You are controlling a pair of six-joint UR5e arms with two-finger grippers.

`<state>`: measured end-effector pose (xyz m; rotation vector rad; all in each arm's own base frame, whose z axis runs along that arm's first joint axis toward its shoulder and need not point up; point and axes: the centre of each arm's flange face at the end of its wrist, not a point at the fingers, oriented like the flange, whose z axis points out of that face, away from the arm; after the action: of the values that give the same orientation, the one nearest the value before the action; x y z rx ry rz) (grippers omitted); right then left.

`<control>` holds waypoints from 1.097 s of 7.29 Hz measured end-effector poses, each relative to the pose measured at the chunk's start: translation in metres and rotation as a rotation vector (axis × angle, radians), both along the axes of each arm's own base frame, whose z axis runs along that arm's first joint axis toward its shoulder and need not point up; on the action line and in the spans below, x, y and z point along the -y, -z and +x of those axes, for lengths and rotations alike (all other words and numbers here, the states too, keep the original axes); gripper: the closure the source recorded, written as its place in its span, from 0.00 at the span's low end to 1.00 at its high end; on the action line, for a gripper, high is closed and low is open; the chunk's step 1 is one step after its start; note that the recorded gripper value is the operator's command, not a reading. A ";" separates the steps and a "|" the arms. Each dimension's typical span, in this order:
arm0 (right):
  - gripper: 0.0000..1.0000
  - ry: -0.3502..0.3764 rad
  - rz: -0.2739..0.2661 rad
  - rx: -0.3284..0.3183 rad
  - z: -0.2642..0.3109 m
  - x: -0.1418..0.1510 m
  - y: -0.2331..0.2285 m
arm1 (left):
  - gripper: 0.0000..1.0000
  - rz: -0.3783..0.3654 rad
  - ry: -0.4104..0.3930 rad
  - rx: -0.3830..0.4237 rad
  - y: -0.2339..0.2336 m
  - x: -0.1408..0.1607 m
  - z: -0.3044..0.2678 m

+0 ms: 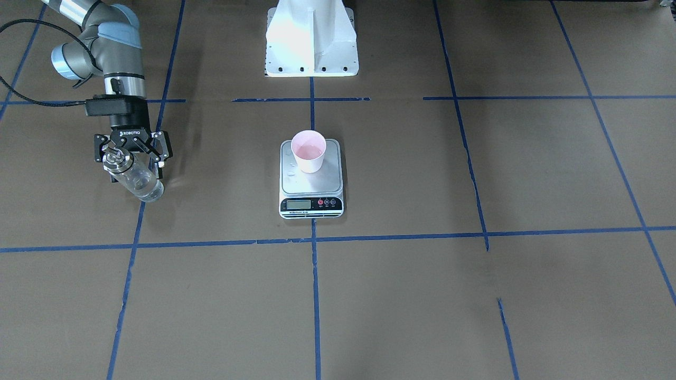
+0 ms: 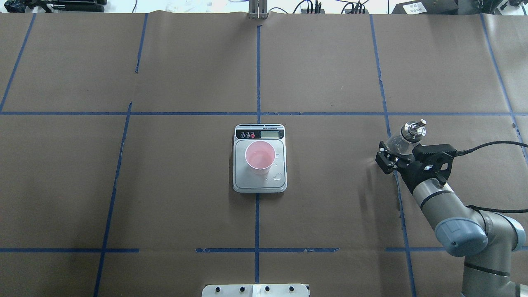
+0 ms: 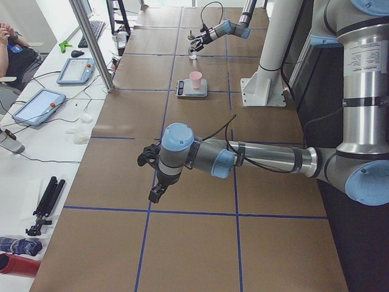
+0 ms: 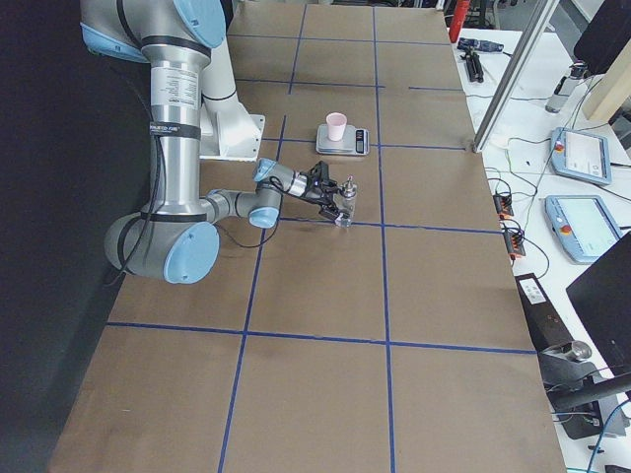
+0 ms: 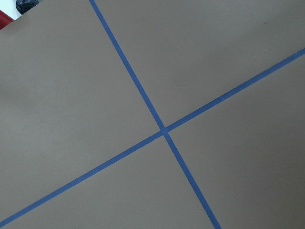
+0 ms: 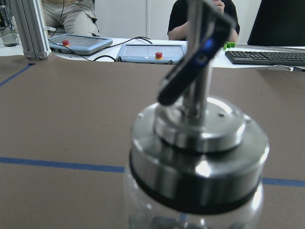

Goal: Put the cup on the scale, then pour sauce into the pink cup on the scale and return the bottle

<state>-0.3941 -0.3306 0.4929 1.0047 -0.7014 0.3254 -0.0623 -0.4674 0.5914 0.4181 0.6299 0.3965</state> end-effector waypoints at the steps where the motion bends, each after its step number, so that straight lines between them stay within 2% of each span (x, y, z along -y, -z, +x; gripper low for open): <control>1: 0.00 0.012 -0.001 -0.003 0.000 -0.007 -0.002 | 0.00 0.000 0.000 0.000 0.000 0.000 0.000; 8: 0.00 0.138 -0.007 -0.046 0.074 -0.081 0.002 | 0.00 0.000 0.000 -0.001 0.000 -0.001 -0.001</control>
<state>-0.3198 -0.2501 0.4907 0.9496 -0.7233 0.1840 -0.0629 -0.4661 0.5919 0.4185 0.6309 0.3965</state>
